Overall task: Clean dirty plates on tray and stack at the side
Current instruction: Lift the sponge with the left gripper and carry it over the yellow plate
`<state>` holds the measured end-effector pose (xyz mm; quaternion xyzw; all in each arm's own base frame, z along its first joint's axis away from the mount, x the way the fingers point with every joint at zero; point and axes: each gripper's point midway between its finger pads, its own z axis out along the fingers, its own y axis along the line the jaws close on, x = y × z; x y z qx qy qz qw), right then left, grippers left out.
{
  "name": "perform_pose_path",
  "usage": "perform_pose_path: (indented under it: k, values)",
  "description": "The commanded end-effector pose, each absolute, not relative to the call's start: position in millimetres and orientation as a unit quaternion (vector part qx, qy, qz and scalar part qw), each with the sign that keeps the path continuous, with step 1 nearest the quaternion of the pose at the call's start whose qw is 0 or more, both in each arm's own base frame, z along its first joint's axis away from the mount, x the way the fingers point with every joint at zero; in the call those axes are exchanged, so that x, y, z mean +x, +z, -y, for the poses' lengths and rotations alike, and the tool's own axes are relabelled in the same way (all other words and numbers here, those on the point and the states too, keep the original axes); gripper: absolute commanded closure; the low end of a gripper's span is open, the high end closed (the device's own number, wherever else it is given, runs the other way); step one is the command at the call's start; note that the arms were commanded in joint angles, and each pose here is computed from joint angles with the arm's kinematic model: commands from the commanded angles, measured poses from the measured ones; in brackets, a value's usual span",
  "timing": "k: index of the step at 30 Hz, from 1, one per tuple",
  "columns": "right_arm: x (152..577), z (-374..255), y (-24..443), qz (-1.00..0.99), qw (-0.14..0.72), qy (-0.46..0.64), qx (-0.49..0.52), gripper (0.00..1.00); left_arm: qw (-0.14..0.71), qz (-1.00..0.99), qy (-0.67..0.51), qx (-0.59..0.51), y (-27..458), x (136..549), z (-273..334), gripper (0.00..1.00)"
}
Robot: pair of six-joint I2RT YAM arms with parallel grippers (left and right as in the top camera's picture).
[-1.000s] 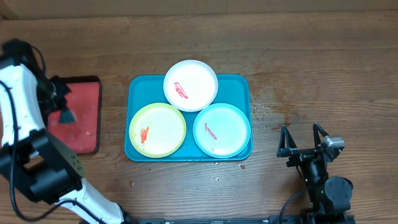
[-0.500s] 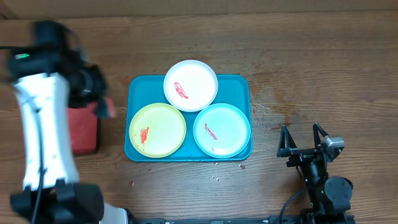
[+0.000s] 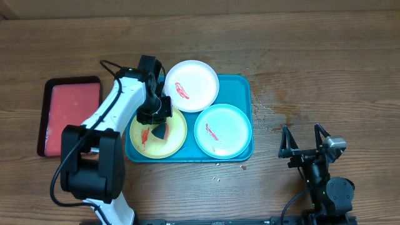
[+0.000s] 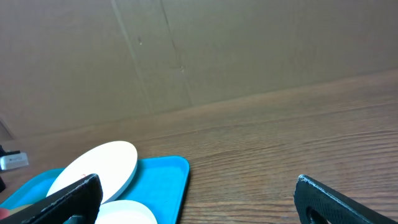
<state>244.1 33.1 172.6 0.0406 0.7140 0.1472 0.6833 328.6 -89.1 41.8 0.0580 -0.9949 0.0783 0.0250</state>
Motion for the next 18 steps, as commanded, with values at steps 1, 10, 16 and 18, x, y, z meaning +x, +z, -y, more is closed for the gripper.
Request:
perform_pose_path:
  k: [1,10,16,18]
  values:
    - [244.0,-34.4,170.6,-0.713,0.684,0.146,0.036,0.0,0.04,0.992,0.084,0.082,35.0,326.6,93.4,0.81]
    - [244.0,-34.4,170.6,-0.713,0.684,0.146,0.036,0.0,0.051,0.991,0.082,0.093,78.1,332.6,86.1,0.3]
    - [244.0,-34.4,170.6,-0.713,0.684,0.146,0.036,0.0,-0.061,0.985,0.107,0.117,193.6,360.3,61.8,0.28]
    - [244.0,-34.4,170.6,-0.713,0.684,0.146,0.036,0.0,-0.109,0.979,0.11,0.131,227.2,360.6,47.5,0.28]
